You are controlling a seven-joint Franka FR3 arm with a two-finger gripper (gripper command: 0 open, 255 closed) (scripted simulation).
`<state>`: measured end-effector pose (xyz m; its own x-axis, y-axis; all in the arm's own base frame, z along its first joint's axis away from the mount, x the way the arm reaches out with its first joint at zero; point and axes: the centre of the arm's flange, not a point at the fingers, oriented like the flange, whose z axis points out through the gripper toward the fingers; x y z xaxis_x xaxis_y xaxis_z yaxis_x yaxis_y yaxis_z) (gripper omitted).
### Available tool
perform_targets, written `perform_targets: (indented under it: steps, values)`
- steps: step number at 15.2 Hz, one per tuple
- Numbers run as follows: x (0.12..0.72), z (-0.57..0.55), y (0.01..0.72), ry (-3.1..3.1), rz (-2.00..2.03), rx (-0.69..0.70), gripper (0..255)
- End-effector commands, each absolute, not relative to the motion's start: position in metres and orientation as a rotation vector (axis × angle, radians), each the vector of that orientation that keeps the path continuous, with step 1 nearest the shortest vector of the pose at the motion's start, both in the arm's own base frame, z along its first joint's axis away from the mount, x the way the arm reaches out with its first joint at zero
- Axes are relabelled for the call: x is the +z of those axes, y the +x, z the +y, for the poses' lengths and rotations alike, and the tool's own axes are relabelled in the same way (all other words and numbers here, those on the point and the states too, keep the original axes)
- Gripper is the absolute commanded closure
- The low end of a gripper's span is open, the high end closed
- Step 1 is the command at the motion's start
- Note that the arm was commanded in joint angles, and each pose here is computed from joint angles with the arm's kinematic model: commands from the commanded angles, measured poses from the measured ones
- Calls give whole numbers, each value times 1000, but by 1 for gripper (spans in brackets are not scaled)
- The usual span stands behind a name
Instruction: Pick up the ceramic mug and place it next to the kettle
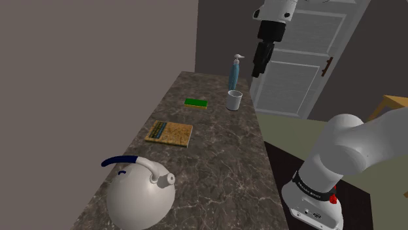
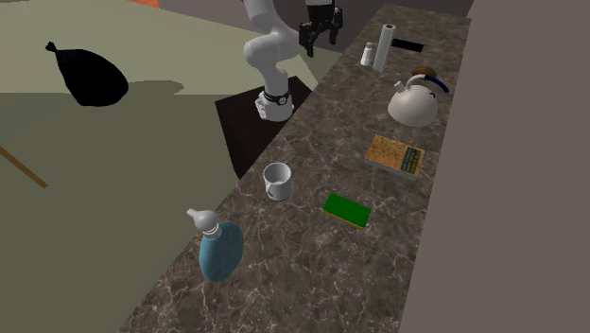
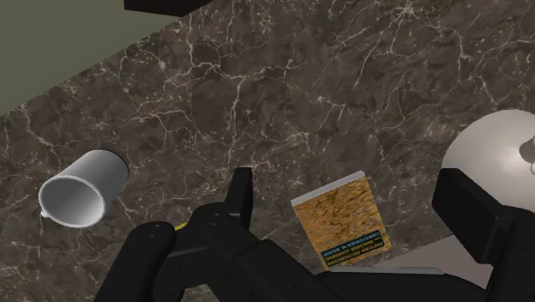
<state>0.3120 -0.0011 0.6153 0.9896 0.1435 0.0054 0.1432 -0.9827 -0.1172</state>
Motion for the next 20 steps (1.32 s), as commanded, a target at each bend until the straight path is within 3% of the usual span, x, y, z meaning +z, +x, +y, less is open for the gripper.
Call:
perform_targets:
  steps: [1, 20]
  values:
    - [615, -1, 312, -3016, -218, 5, 0]
    - [461, -127, 445, -3143, -81, 16, 0]
